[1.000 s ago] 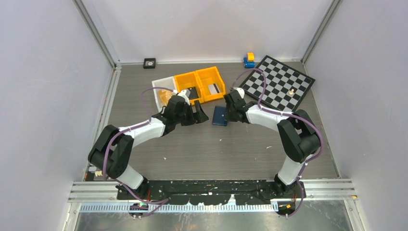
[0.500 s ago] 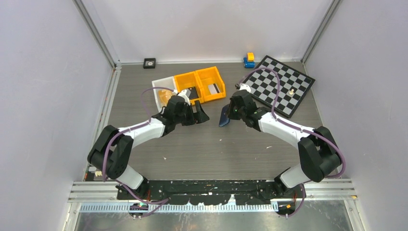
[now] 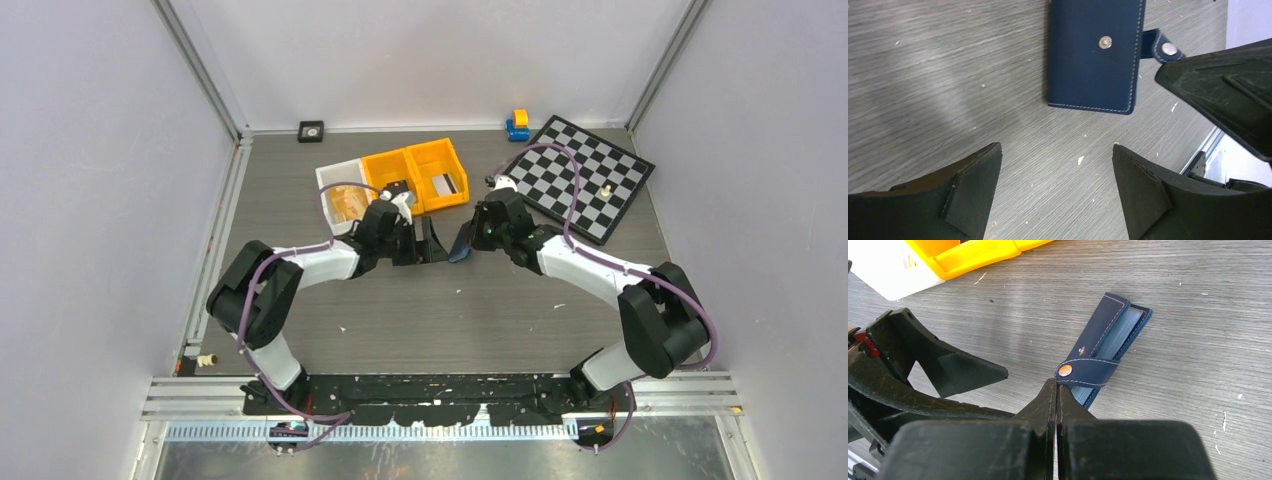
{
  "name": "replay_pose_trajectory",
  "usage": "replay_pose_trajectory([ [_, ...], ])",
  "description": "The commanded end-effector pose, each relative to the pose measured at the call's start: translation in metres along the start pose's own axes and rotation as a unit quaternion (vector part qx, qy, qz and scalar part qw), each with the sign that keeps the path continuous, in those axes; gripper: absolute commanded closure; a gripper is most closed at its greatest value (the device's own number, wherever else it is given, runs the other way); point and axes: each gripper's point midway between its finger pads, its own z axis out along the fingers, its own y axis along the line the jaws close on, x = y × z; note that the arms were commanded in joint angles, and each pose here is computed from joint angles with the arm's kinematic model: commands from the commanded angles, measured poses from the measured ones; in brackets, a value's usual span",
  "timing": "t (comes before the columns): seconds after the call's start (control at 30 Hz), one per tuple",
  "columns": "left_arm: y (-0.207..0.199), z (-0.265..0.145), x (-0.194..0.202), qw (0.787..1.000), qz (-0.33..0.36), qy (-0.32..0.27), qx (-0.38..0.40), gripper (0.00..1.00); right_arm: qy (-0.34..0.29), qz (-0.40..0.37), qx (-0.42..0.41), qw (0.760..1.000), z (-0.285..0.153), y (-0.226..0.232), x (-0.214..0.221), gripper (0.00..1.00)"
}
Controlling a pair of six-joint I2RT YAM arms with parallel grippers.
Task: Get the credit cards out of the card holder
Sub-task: Open the card holder at the center of the board.
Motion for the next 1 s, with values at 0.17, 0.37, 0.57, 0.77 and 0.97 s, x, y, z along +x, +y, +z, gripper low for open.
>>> replay_pose_trajectory([
  [0.17,-0.053,0.017,-0.016,0.991,0.098,-0.011,0.091,0.16,-0.019,0.005,-0.046,0.999,-0.007,0.022,-0.012,1.00],
  [0.37,-0.051,0.036,-0.009,0.991,0.101,0.013,0.086,0.21,-0.026,0.009,-0.063,0.998,-0.008,0.029,-0.016,1.00],
  [0.57,-0.046,0.035,-0.012,0.993,0.096,0.007,0.069,0.52,-0.037,0.011,-0.052,0.998,-0.012,0.024,-0.020,1.00],
  [0.77,-0.045,0.017,-0.023,0.993,0.100,-0.034,0.057,0.50,-0.053,0.016,-0.023,0.998,-0.013,0.014,-0.025,1.00],
  [0.97,-0.037,0.010,-0.030,0.993,0.094,-0.056,0.038,0.42,-0.050,0.015,-0.028,0.998,-0.013,0.016,-0.024,1.00],
])
